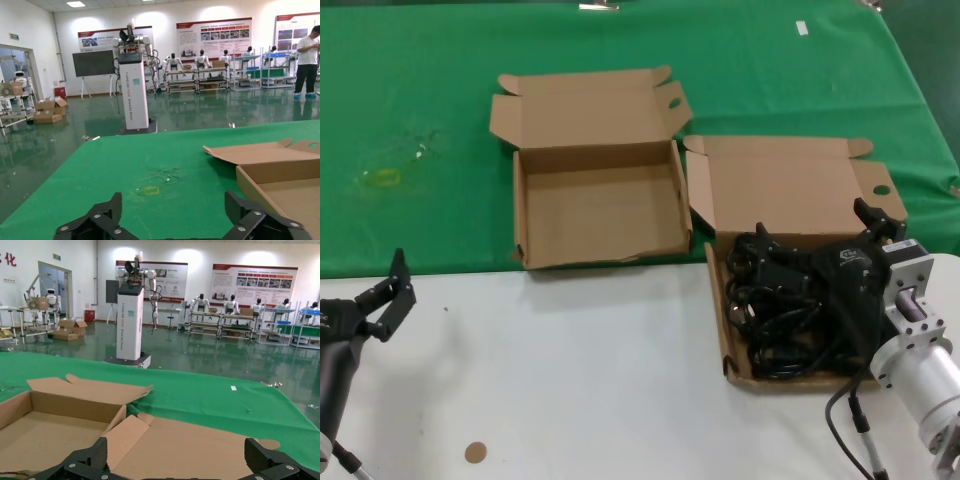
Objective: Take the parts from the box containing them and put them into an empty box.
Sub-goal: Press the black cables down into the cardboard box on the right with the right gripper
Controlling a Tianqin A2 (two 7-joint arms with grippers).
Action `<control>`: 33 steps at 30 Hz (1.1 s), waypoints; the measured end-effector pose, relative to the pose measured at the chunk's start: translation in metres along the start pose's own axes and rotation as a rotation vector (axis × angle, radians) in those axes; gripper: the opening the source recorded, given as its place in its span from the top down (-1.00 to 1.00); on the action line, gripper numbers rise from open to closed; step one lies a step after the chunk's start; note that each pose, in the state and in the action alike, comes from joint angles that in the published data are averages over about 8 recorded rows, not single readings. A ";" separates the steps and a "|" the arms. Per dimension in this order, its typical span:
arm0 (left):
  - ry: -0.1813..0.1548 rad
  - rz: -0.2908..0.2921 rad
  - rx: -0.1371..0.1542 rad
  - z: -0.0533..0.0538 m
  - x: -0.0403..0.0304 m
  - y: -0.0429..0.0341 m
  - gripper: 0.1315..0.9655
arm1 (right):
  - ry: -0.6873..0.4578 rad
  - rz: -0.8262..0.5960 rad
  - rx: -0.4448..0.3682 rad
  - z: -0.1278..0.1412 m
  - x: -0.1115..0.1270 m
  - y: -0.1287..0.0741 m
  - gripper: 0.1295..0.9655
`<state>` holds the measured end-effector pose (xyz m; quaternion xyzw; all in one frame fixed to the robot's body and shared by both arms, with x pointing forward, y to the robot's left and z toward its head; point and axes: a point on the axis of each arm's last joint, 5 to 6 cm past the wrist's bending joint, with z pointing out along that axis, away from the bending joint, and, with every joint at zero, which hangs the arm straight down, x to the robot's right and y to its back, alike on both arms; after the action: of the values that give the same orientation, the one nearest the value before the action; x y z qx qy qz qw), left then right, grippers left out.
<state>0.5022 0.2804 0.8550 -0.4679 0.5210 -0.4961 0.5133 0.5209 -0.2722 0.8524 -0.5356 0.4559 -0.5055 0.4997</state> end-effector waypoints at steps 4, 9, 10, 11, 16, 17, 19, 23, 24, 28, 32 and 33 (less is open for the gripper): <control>0.000 0.000 0.000 0.000 0.0000 0.0000 -0.43 | 0.000 0.000 0.000 0.000 0.000 0.000 -1.00; 0.000 0.000 0.000 0.000 0.0000 0.0000 -0.19 | 0.001 -0.001 0.001 0.001 0.000 0.000 -1.00; 0.000 0.000 0.000 0.000 0.0000 0.0000 -0.12 | 0.001 -0.002 0.001 0.002 0.000 -0.001 -1.00; 0.000 0.000 0.000 0.000 0.0000 0.0000 -0.06 | 0.000 -0.004 0.001 0.002 0.000 -0.001 -1.00; 0.000 0.000 0.000 0.000 0.0000 0.0000 0.21 | -0.010 -0.023 0.000 0.004 0.003 -0.002 -1.00; 0.000 0.000 0.000 0.000 0.0000 0.0000 0.21 | -0.014 -0.029 -0.001 0.004 0.005 -0.003 -1.00; 0.000 0.000 0.000 0.000 0.0000 0.0000 0.21 | -0.026 -0.043 -0.001 0.005 0.008 -0.004 -1.00; 0.000 0.000 0.000 0.000 0.0000 0.0000 0.43 | -0.066 -0.085 0.001 0.006 0.019 -0.013 -1.00; 0.000 0.000 0.000 0.000 0.0000 0.0000 0.48 | -0.079 -0.099 0.001 0.007 0.022 -0.016 -1.00; 0.000 0.000 0.000 0.000 0.0000 0.0000 0.64 | -0.146 -0.175 0.004 0.010 0.037 -0.032 -1.00; 0.000 0.000 0.000 0.000 0.0000 0.0000 0.77 | -0.243 -0.309 -0.005 0.012 0.057 -0.054 -1.00; 0.000 0.000 0.000 0.000 0.0000 0.0000 0.80 | -0.271 -0.349 -0.010 0.012 0.063 -0.060 -1.00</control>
<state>0.5022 0.2804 0.8550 -0.4679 0.5210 -0.4961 0.5133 0.5364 -0.3286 0.9173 -0.6720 0.2876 -0.5053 0.4587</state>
